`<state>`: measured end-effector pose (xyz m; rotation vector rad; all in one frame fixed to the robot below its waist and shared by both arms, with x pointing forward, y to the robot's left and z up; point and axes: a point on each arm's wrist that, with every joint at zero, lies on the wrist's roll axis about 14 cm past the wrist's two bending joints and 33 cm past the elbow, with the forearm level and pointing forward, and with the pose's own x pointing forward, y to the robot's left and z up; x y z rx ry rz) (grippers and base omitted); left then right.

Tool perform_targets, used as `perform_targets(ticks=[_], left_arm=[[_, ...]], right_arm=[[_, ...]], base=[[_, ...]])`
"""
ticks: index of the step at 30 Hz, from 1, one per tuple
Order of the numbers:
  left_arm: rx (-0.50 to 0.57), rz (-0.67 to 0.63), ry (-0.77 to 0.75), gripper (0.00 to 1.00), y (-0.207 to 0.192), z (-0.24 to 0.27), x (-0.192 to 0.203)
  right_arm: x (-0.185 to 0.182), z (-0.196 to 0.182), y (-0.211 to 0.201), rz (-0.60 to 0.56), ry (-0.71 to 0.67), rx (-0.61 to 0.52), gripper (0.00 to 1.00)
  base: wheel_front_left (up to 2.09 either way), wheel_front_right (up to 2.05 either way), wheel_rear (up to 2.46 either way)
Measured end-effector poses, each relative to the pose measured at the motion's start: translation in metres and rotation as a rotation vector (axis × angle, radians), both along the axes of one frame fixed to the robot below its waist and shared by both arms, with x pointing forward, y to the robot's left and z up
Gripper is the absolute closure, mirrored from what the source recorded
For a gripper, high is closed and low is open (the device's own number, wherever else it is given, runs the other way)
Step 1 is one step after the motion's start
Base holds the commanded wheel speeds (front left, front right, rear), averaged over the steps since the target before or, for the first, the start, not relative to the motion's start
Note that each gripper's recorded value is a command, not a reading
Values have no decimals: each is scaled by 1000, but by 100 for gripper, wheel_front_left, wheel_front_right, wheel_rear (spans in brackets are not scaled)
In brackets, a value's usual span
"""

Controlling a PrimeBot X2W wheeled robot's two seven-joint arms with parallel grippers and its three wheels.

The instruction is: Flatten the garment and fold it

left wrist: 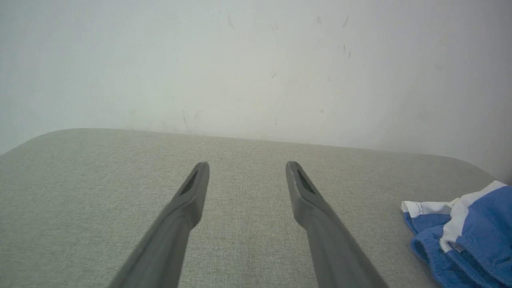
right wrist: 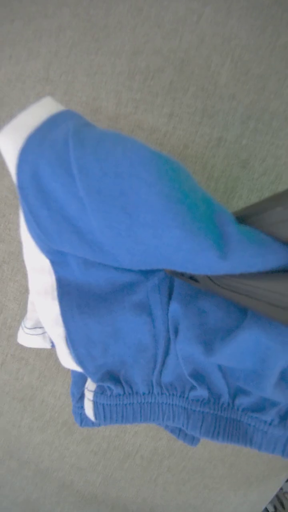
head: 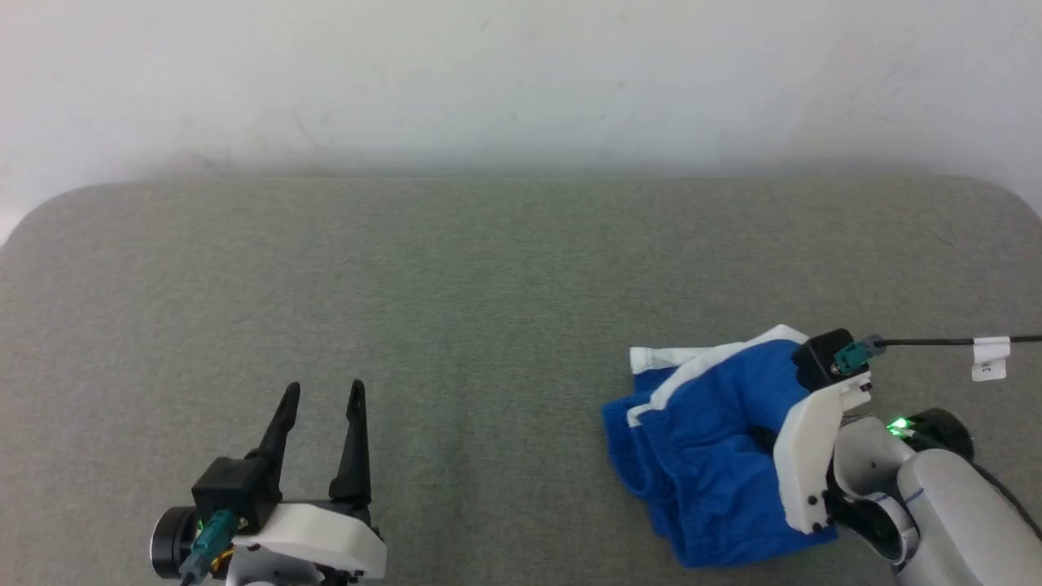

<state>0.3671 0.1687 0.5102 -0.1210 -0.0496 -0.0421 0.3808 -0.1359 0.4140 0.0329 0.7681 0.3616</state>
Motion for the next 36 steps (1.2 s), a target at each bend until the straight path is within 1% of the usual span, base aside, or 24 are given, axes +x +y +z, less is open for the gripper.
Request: perform_targets(ticks=[4, 8, 13, 17, 21, 23, 24, 27, 31, 36], left_arm=[[-10, -54, -11, 0, -19, 3, 9], [-16, -125, -17, 0, -41, 3, 23], [-13, -224, -20, 0, -71, -2, 50], [-6, -295, -24, 0, -93, -7, 73], [-14, -330, -1, 0, -106, -22, 88], [-22, -345, 19, 0, -111, -31, 92], [-25, -347, 30, 0, -113, -36, 94], [-33, -347, 62, 0, -114, -49, 96], [-35, -334, 78, 0, -112, -54, 96], [-38, -297, 72, 0, -101, -48, 89]], right_arm=[[-9, 1, -36, 5, 5, -144, 100], [-16, -2, -82, -52, 29, -242, 100], [-17, -10, -146, -155, 68, -348, 100], [-9, -11, -196, -275, 49, -397, 100], [-8, -16, -237, -380, 41, -443, 99], [-8, -18, -252, -409, 20, -475, 18], [-8, -19, -259, -411, 8, -503, 0], [-9, -17, -281, -442, -46, -566, 0], [-20, -18, -300, -504, -97, -593, 0], [-22, 6, -311, -560, -254, -607, 0]], base=[[0, 0, 0], [0, 0, 0], [0, 0, 0], [0, 0, 0], [0, 0, 0], [0, 0, 0], [0, 0, 0], [0, 0, 0], [0, 0, 0], [0, 0, 0]])
